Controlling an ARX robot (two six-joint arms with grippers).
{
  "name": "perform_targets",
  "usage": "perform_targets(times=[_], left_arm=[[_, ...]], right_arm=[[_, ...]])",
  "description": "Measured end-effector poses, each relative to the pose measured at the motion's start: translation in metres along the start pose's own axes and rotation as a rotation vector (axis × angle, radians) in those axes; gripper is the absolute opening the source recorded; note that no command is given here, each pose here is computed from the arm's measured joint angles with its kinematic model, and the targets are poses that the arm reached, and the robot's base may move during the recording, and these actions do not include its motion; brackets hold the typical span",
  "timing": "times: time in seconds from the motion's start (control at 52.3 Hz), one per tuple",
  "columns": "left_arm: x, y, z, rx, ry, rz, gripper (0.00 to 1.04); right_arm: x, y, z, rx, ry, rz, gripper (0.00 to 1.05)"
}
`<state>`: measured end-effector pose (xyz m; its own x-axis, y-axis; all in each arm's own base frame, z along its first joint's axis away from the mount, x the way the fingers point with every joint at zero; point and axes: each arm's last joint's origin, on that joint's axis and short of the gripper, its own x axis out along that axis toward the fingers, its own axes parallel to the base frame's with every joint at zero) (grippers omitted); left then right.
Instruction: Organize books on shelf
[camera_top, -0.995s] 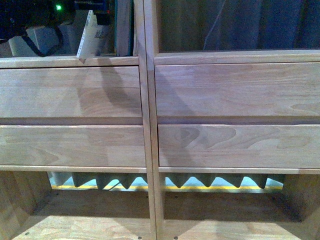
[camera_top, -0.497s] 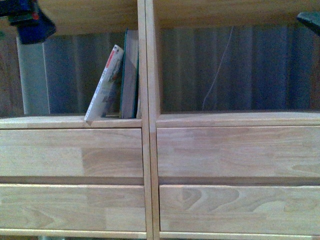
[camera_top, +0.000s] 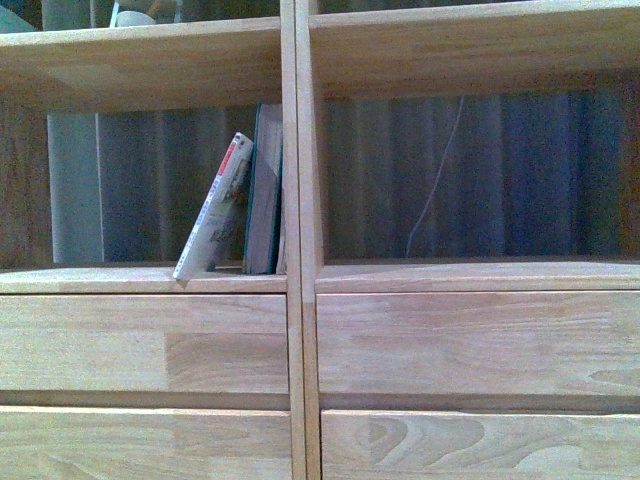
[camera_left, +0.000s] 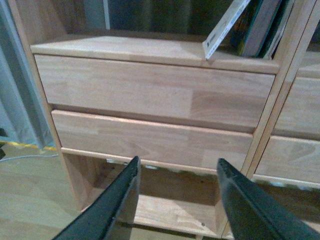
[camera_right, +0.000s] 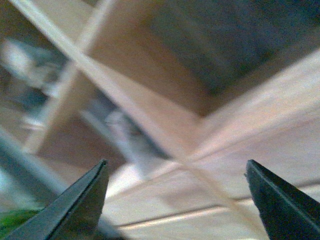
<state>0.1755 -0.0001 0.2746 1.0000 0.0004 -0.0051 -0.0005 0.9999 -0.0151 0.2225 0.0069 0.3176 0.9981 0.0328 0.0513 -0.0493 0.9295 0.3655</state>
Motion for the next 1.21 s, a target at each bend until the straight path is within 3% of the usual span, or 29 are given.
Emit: perform_targets(times=[0.096, 0.23, 0.363, 0.746, 1.205], left_arm=[[-0.009, 0.0, -0.018, 0.003, -0.001, -0.002, 0.26], [-0.019, 0.001, -0.038, 0.003, -0.002, -0.001, 0.03], [-0.028, 0.001, -0.053, 0.006, 0.002, -0.001, 0.03], [-0.046, 0.001, -0.081, 0.006, -0.006, -0.001, 0.03], [-0.059, 0.001, -0.096, 0.007, -0.008, 0.0, 0.03]], right_arm=[[-0.014, -0.018, -0.028, -0.222, 0.039, -0.047, 0.46], [-0.032, -0.027, -0.053, -0.323, 0.051, -0.041, 0.24], [-0.047, -0.033, -0.069, -0.353, 0.046, -0.041, 0.02], [-0.079, -0.046, -0.104, -0.366, 0.052, -0.041, 0.03], [-0.102, -0.052, -0.122, -0.367, 0.049, -0.041, 0.03]])
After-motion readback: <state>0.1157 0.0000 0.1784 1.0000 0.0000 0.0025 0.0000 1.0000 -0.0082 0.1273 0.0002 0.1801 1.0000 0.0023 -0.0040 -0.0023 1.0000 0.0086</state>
